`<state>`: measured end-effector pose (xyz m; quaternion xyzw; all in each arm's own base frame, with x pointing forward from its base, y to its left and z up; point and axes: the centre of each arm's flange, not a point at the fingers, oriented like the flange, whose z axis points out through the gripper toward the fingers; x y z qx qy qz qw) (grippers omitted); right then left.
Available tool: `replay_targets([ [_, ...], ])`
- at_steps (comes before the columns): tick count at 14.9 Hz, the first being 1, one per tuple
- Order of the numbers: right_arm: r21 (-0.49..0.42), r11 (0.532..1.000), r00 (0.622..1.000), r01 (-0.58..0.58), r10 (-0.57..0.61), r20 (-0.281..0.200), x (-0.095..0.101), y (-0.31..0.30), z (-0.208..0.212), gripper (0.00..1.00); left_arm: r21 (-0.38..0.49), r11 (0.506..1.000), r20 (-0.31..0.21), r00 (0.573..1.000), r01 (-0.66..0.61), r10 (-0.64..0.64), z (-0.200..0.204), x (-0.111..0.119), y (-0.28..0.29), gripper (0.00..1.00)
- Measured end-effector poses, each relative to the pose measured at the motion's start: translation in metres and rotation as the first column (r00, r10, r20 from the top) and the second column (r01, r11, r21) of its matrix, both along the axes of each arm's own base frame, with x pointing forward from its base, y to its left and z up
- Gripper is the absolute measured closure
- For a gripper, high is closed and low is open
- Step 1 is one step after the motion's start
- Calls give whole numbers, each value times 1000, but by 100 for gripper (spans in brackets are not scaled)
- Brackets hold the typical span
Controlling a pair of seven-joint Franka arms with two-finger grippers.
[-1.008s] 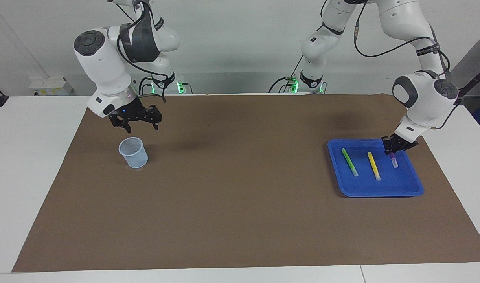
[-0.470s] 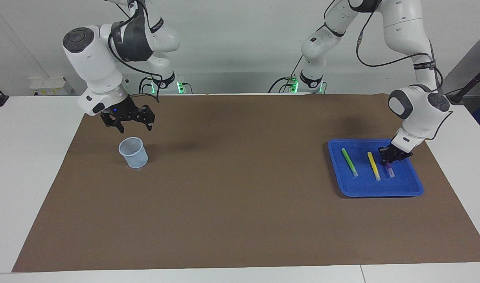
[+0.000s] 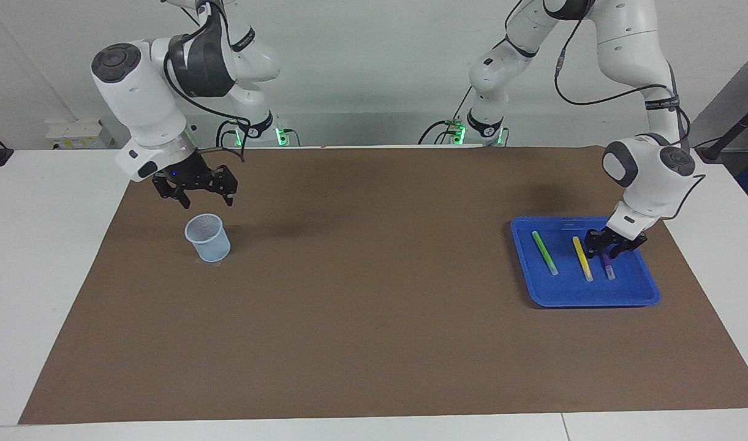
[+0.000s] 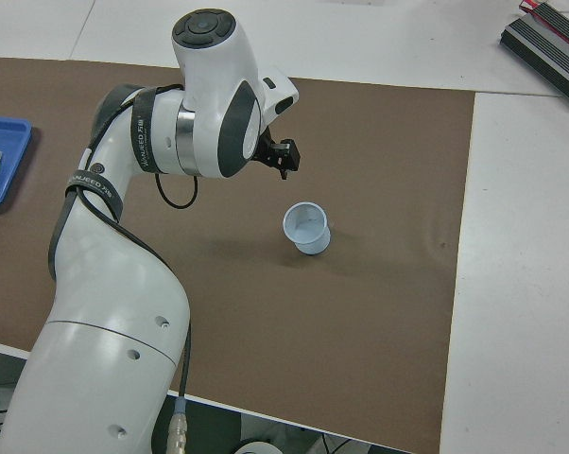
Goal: Right arm passes pens to left for tray arrangement
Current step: 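Lower the purple pen into the tray and open the left gripper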
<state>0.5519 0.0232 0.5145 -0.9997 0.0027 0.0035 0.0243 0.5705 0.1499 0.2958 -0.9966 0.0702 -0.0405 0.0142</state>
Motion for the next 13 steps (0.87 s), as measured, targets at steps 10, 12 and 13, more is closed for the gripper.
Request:
replay_targets([
  [10, -6, 1000, 999, 22, -22, -44, -3, -13, 49, 0, 3, 1000, -5, 1000, -7, 7, 13, 8, 4, 0],
  [12, -50, 998, 998, 29, -31, -45, -2, -25, 48, 0, 6, 1000, -41, 999, -3, 3, 33, 18, 3, 0],
  [13, -63, 997, 998, 34, -37, -44, -1, -31, 48, 0, 9, 1000, -56, 998, 2, -2, 44, 22, 0, 0],
])
